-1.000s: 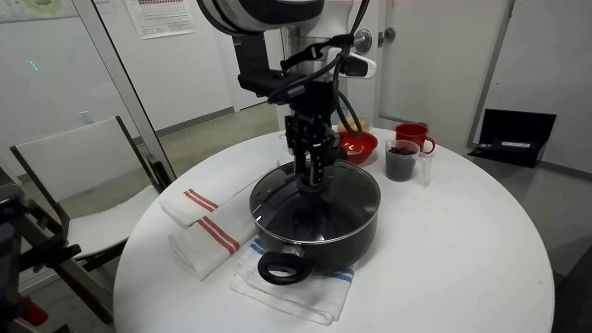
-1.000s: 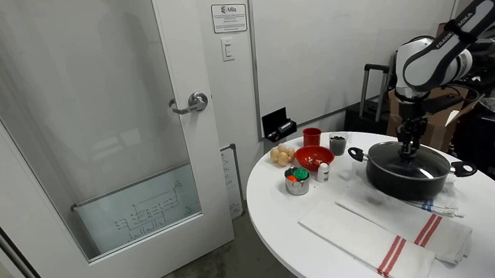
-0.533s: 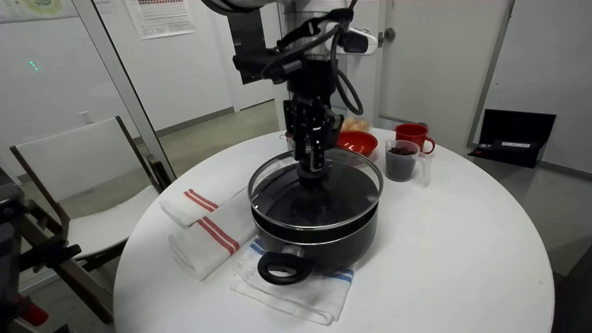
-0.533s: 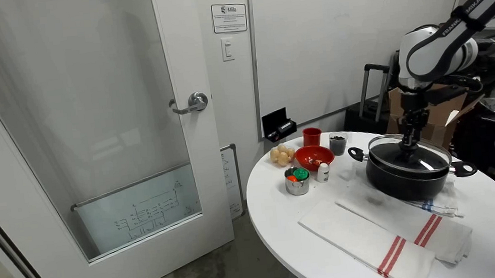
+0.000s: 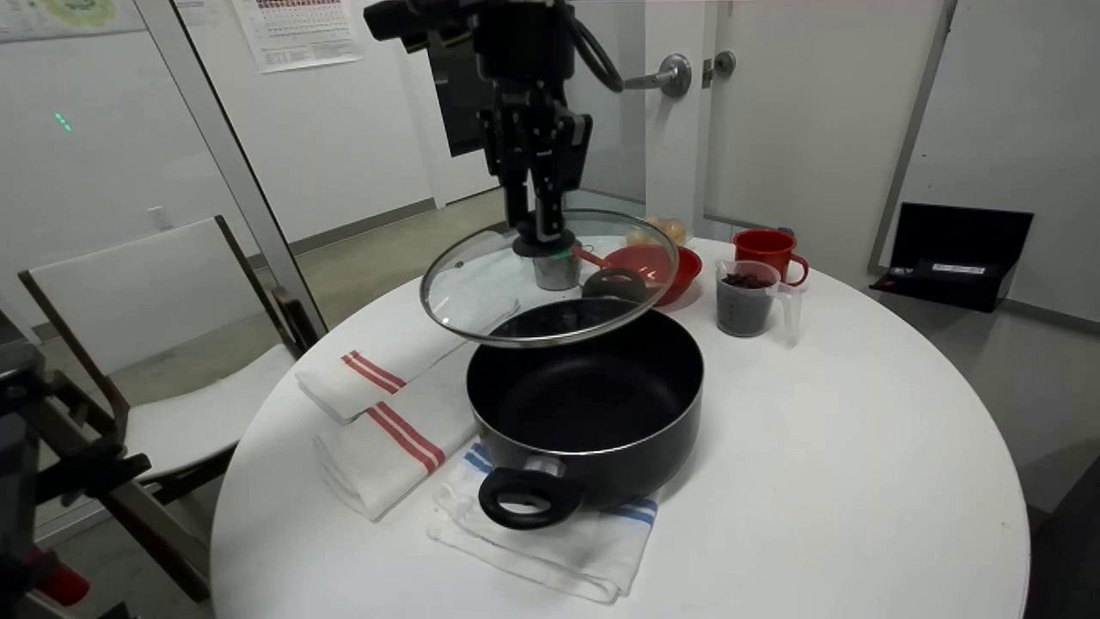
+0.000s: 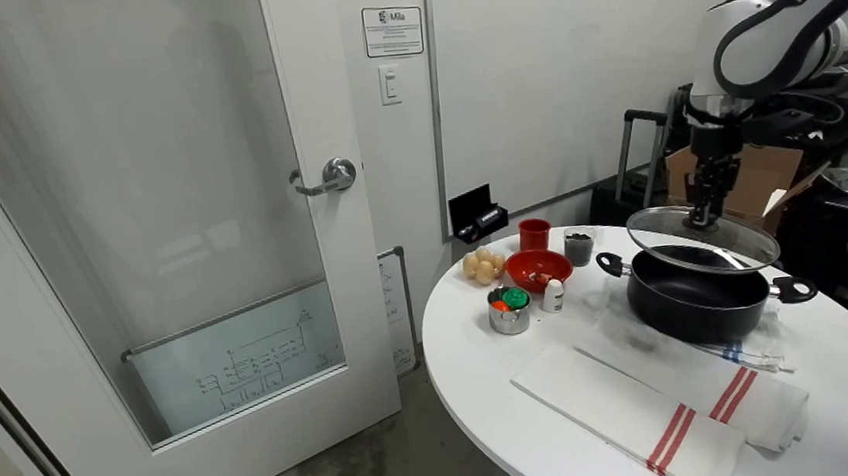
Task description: Remove the lid from the pot
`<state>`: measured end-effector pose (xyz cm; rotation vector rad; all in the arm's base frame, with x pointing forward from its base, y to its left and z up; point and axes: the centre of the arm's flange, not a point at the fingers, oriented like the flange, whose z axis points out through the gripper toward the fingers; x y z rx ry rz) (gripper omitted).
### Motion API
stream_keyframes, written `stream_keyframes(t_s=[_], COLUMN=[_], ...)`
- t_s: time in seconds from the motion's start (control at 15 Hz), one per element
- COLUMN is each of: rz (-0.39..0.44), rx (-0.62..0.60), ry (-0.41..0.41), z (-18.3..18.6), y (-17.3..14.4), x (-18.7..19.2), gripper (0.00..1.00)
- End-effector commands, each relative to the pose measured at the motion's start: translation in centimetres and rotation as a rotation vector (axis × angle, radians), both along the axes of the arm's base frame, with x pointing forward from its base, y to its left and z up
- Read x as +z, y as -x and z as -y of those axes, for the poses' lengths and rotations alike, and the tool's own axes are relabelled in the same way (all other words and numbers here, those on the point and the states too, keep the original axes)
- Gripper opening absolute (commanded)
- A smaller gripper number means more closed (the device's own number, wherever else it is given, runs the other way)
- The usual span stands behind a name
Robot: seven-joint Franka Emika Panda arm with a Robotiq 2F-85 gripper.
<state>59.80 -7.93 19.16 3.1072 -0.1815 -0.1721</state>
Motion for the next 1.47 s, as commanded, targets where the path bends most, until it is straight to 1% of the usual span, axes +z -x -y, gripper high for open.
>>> stream_keyframes(t_s=[0.0, 0.13, 0.47, 0.73, 1.0, 1.4], rz=[-0.004, -0.014, -0.050, -0.068, -0.082, -0.133], rx=[0.093, 0.152, 0.288, 0.360, 0.388, 0.400], ry=[0.014, 0.017, 0.010, -0.006, -0.009, -0.012], z=[-4.8, -8.0, -15.9, -20.0, -22.2, -23.4], y=[0.3, -0.2, -1.0, -2.0, -4.1, -5.8], x=[2.4, 2.1, 0.1, -2.5, -5.8, -10.8], gripper=[0.24, 0.24, 0.24, 0.24, 0.24, 0.24])
